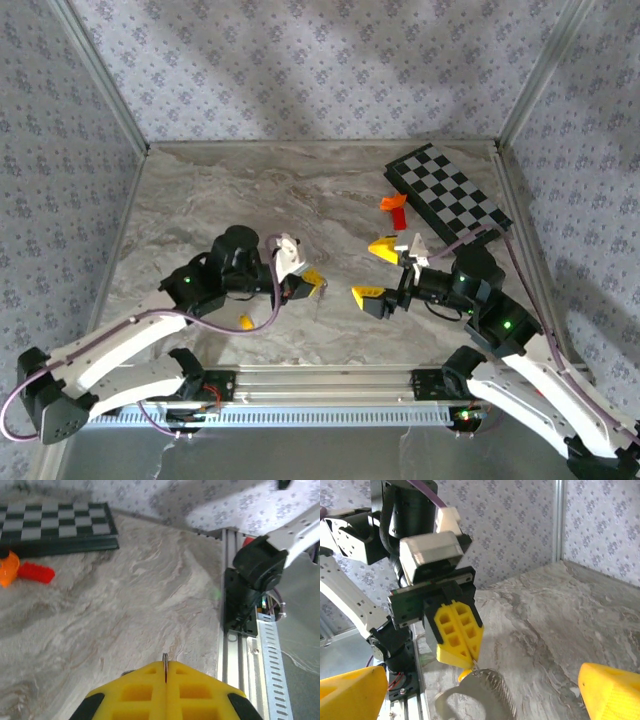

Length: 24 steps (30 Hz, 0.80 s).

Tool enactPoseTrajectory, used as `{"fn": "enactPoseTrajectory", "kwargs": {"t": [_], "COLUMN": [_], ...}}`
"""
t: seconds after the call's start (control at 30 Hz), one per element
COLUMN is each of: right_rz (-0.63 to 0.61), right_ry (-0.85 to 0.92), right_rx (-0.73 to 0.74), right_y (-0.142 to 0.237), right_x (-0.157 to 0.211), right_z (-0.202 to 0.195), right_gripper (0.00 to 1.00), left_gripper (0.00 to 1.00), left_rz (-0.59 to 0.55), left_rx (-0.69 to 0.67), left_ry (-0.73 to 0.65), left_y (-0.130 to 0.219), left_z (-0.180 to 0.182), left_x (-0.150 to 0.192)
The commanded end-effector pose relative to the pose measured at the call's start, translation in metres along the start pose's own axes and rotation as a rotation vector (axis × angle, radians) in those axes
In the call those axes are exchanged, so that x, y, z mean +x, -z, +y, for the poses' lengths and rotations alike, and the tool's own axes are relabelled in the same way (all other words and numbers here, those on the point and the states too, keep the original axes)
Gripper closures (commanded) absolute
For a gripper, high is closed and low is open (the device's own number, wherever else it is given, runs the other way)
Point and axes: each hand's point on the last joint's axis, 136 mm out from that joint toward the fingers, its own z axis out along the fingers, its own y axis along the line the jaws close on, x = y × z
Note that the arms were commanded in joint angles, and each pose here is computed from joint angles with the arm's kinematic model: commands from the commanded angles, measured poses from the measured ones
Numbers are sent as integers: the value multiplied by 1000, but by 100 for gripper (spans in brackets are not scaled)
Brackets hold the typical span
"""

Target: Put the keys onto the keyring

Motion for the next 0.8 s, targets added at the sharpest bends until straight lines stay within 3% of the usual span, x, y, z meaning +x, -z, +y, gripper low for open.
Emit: {"fn": "enactPoseTrajectory", "kwargs": {"t": [0.0,0.2,0.37,0.63,0.77], "right_rz": [-31,31,77,102,103], "right_ry": [66,96,155,271,323], "right_rx": [-31,-42,-84,-62,-71], "right_y": [1,-5,-10,-24,-31], "right_x": [-17,-13,-4,7,11], "right_z": [9,13,25,31,37], "right_gripper": [1,0,15,25,34], "left_gripper": [100,100,100,100,100], "left_rz": [-71,-67,-58,-52,-43], "left_rx": [51,51,56,67,73], "left_ry": [-164,-268,-317,-348,-351], "left_y": [20,33,34,31,29], "left_z": [-23,-35,-40,-45,-46], "left_x": [-33,-45,-47,-48,-46]}}
